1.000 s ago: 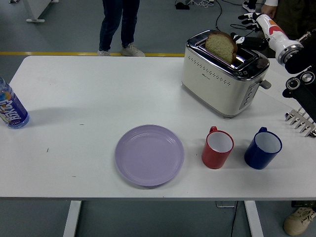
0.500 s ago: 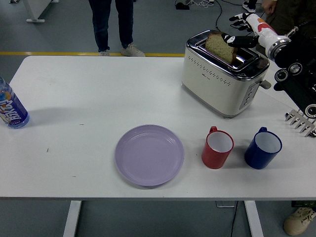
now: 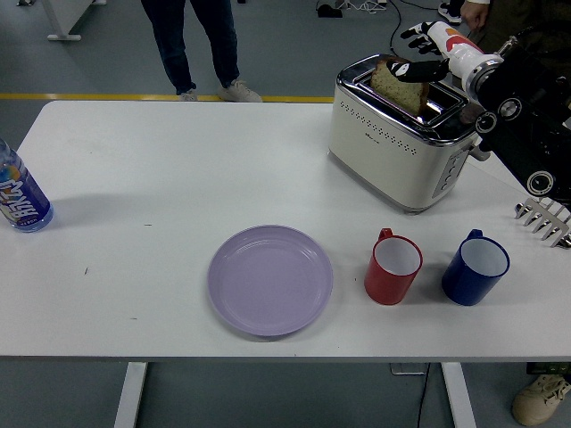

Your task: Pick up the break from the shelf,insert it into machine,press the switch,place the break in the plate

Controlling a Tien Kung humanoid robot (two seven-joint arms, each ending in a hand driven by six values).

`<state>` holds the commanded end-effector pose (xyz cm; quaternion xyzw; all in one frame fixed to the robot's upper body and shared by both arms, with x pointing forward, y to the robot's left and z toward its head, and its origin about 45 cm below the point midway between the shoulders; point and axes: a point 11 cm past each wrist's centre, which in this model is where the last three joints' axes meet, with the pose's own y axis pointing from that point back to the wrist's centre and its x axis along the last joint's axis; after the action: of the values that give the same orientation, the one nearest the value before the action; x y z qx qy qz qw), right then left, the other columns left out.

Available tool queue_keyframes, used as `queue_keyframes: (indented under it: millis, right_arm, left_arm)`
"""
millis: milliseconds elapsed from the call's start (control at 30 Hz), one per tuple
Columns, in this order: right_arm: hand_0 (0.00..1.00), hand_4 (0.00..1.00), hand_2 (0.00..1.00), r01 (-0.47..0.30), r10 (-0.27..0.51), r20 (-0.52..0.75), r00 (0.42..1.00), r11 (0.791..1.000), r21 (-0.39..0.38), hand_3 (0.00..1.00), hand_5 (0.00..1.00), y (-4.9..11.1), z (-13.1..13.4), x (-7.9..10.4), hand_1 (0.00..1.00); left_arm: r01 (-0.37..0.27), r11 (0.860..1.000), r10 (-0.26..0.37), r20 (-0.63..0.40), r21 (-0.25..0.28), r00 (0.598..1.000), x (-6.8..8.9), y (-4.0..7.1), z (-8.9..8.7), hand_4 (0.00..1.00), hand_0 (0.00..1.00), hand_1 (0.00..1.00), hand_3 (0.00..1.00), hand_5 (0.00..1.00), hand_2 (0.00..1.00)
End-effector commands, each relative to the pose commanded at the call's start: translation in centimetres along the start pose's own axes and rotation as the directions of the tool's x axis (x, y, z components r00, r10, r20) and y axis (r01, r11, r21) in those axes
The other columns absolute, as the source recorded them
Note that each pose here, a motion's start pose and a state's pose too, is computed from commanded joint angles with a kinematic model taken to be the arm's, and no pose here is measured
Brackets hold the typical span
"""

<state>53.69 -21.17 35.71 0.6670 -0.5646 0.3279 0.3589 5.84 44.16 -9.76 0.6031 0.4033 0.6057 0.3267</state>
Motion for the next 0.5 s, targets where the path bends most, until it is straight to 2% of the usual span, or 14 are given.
queue_keyframes:
  millis: [500]
  right_arm:
    - [0.832,0.715,0.757,0.02,-0.024,-0.089,0.996,0.999,-0.046,0.833,0.39,-1.0,-1.1,-0.9,0.751]
  left_arm:
    - [-0.005,1.0,0.005,0.016,-0.001,1.0,0.2,0.0,0.0,0.343,0.634,0.486,0.544,0.803,0.464]
